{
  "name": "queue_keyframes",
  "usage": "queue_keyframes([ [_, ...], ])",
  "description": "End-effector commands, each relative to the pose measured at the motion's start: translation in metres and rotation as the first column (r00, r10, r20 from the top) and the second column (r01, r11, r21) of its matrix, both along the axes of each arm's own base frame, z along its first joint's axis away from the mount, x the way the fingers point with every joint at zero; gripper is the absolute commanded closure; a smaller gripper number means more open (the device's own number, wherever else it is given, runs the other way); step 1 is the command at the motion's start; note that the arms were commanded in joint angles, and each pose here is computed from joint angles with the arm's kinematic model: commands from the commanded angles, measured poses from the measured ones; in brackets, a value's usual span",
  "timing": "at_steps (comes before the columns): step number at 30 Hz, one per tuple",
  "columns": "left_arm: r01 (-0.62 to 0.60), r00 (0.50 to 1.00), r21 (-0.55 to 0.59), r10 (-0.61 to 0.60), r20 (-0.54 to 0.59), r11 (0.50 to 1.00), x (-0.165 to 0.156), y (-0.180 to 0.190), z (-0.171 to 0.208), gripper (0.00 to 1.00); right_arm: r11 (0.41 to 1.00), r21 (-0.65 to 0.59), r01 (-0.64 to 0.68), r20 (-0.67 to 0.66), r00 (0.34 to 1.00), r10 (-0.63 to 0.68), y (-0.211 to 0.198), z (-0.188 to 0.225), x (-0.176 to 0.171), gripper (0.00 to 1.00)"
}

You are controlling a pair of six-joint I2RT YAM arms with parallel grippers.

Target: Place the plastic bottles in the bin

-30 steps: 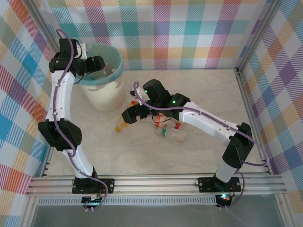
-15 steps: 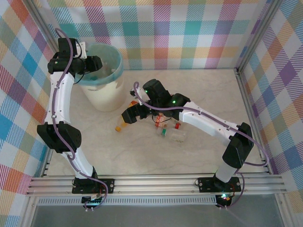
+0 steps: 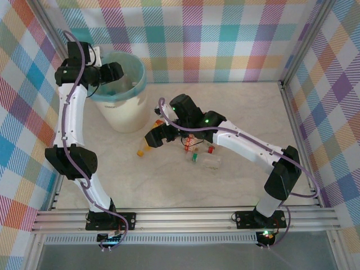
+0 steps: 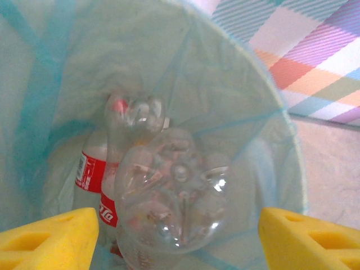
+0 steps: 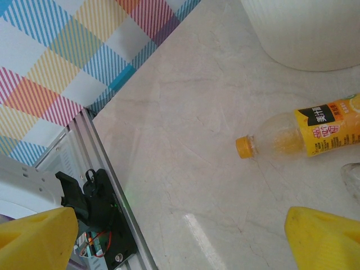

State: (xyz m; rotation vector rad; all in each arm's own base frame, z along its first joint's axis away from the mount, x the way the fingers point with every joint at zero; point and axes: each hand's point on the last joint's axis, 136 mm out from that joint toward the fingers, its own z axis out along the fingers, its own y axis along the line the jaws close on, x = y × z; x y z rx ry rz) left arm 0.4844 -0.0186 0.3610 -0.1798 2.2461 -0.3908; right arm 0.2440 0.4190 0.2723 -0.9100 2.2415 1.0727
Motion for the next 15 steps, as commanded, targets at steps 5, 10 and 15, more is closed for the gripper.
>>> queue_keyframes([
  [5, -0.020, 0.995, 0.022, 0.018, 0.101, 1.000, -0.012, 0.001, 0.040, 0.34, 1.000, 0.002, 0.005, 0.071, 0.997, -0.005, -0.007, 0.014, 0.000, 0.05],
  [10, -0.011, 0.993, -0.002, 0.011, 0.116, 1.000, 0.011, -0.005, 0.042, 0.51, 1.000, -0.001, -0.007, 0.065, 0.998, 0.007, -0.004, 0.013, -0.001, 0.05],
  [15, 0.041, 0.998, 0.010, -0.042, 0.057, 0.999, 0.030, -0.023, 0.023, 0.67, 1.000, -0.002, -0.006, 0.053, 0.999, 0.006, -0.003, 0.011, -0.001, 0.05],
])
